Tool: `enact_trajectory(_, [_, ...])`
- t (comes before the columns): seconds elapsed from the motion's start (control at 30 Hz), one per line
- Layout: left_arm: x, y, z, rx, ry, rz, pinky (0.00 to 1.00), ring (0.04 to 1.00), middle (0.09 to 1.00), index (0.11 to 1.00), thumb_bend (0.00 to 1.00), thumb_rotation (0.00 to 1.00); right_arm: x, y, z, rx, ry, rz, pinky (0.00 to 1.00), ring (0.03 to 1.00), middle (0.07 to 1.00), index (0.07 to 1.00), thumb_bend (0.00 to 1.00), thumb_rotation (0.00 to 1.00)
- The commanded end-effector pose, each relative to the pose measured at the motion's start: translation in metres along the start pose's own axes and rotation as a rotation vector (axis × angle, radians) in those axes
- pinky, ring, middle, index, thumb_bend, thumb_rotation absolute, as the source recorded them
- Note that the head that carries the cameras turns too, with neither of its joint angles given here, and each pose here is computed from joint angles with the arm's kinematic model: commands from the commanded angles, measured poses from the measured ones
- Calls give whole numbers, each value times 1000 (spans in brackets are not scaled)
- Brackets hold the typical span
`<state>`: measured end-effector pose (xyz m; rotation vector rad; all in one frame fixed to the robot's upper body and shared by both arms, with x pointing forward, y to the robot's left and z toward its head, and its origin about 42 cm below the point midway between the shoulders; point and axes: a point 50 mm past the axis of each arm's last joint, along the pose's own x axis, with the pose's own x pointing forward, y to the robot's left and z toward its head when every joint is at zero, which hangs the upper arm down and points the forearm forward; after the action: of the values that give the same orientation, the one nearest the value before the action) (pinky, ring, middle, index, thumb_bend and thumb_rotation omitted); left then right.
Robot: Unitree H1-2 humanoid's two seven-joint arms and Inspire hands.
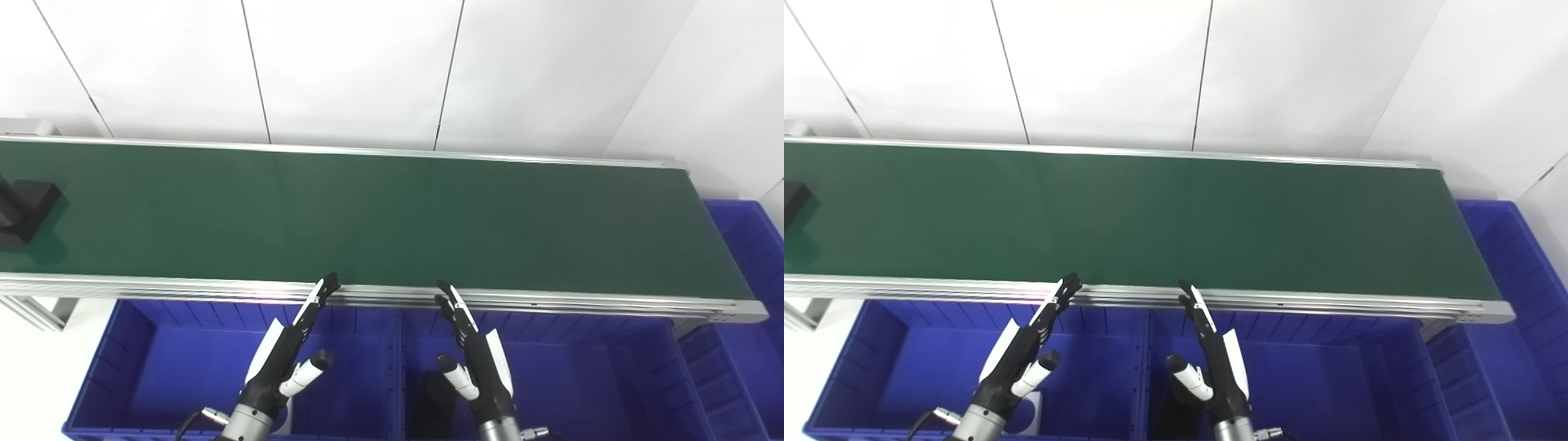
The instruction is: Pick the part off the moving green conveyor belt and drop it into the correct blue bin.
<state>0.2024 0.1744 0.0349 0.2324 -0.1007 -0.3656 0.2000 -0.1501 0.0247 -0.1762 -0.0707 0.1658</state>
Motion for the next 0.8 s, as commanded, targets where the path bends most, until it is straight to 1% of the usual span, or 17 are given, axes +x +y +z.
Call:
enact_trajectory(0.0, [9,1,13,0,-70,4,1000,988,970,998,745,1000,6,1,10,16,-76,-6,911,926,977,952,889,960])
enact_trajectory(0.17, [8,-7,12,-16,-59,0,1000,993,973,992,751,1000,4,-6,8,13,-73,-17,901,922,972,944,897,958])
enact_trajectory(0.27, [9,-12,13,-19,-57,2,1000,998,974,992,771,1000,2,-12,8,17,-73,-15,907,926,973,952,891,961])
enact_trajectory(0.43, [11,-24,15,-32,-57,9,1000,997,975,985,796,1000,-2,-24,8,11,-74,-12,907,929,967,960,879,967])
enact_trajectory(0.63, [13,-35,19,-49,-65,13,969,982,969,978,734,1000,-7,-35,7,7,-72,5,888,905,965,975,861,980])
enact_trajectory(0.77, [14,-37,21,-45,-79,18,979,984,973,988,748,1000,-9,-37,6,10,-69,9,892,909,966,976,881,975])
